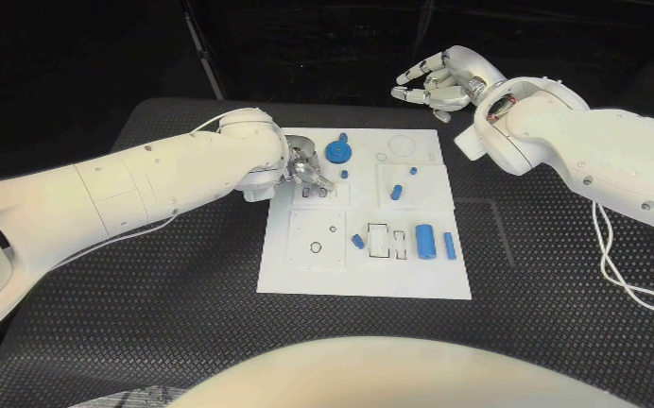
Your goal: Assemble the parts on the task board
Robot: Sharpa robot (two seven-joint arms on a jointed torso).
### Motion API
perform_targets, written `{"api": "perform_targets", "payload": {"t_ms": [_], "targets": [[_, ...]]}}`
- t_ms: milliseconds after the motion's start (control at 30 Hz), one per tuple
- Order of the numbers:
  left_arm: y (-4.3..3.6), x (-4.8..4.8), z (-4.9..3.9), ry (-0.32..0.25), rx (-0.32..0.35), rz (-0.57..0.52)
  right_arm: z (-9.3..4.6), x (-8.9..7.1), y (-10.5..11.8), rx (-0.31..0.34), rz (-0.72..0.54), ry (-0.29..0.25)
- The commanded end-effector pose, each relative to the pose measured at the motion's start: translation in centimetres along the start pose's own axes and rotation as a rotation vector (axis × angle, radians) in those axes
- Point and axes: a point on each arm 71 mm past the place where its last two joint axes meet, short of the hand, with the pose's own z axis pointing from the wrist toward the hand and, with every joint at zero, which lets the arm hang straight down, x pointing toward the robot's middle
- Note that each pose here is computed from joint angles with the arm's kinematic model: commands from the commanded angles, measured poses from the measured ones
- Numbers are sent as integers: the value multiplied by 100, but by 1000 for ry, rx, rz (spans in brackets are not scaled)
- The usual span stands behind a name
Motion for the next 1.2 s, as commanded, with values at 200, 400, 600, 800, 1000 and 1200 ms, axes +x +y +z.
{"api": "perform_targets", "payload": {"t_ms": [200, 400, 600, 800, 1000, 1200], "targets": [[-3, -38, -100, -69, 48, -97, -26, 50, 55, -27, -46, 37], [9, -46, -202, -99, 106, -167, -90, 103, 94, -45, -106, 70], [60, -58, -310, -135, 189, -262, -215, 208, 111, -65, -178, 119], [201, -59, -426, -188, 264, -396, -412, 491, 136, -115, -325, 221], [338, -28, -504, -231, 342, -548, -612, 830, 185, -174, -455, 293], [478, 26, -581, -273, 423, -711, -742, 1120, 238, -231, -557, 342]]}}
